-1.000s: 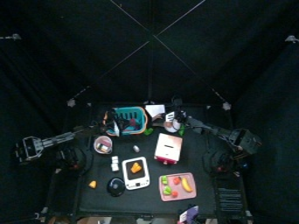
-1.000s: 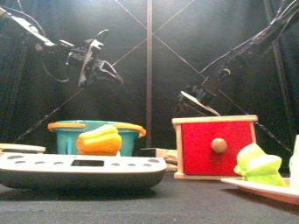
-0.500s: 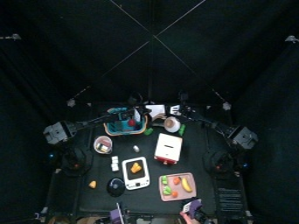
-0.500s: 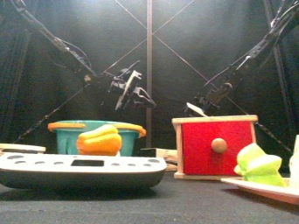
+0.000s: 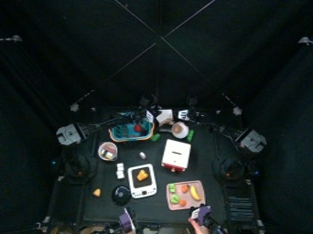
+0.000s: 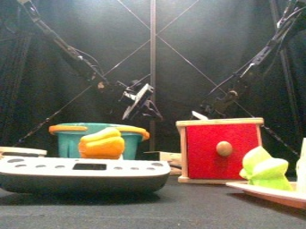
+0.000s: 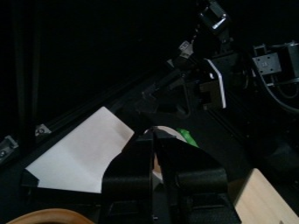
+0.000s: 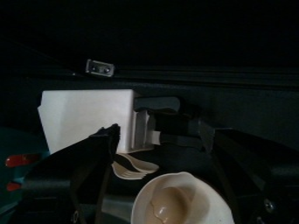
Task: Fix holder
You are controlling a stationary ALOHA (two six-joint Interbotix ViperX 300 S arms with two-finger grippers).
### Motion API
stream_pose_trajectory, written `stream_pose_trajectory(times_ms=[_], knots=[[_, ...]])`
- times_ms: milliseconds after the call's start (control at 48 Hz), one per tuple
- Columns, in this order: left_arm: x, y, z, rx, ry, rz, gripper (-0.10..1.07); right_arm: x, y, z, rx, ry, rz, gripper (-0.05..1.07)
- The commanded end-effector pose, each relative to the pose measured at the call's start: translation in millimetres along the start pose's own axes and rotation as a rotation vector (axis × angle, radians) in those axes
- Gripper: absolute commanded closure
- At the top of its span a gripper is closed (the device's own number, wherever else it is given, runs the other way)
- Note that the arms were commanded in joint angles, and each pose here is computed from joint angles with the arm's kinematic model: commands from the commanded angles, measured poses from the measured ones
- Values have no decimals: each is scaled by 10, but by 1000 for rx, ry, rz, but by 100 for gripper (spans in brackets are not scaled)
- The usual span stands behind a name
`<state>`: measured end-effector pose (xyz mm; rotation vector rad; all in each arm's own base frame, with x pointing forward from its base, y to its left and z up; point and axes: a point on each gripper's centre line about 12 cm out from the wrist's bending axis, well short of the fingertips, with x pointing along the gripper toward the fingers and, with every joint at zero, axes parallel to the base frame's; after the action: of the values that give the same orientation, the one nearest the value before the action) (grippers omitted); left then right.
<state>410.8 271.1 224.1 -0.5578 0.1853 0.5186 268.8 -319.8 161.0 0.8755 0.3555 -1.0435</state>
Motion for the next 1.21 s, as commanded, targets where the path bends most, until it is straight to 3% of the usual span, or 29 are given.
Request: stream_pose_trajectory(times_ms=[0, 292, 542, 896, 1188], knots=[[-109, -86, 169, 6, -41, -18, 54, -10, 62, 145, 9, -37, 26, 2], [-392, -126, 144, 4, -41, -19, 54, 222, 66, 191, 3, -38, 33, 2], [-591, -41, 102, -13, -39, 5, 54, 298, 80, 192, -12, -38, 44, 4], [-699, 37, 89, -36, -43, 26, 54, 300, 58, 168, -3, -31, 34, 33], [-723, 60, 76, -38, -41, 32, 54, 211, 163, 242, -4, -55, 61, 43]])
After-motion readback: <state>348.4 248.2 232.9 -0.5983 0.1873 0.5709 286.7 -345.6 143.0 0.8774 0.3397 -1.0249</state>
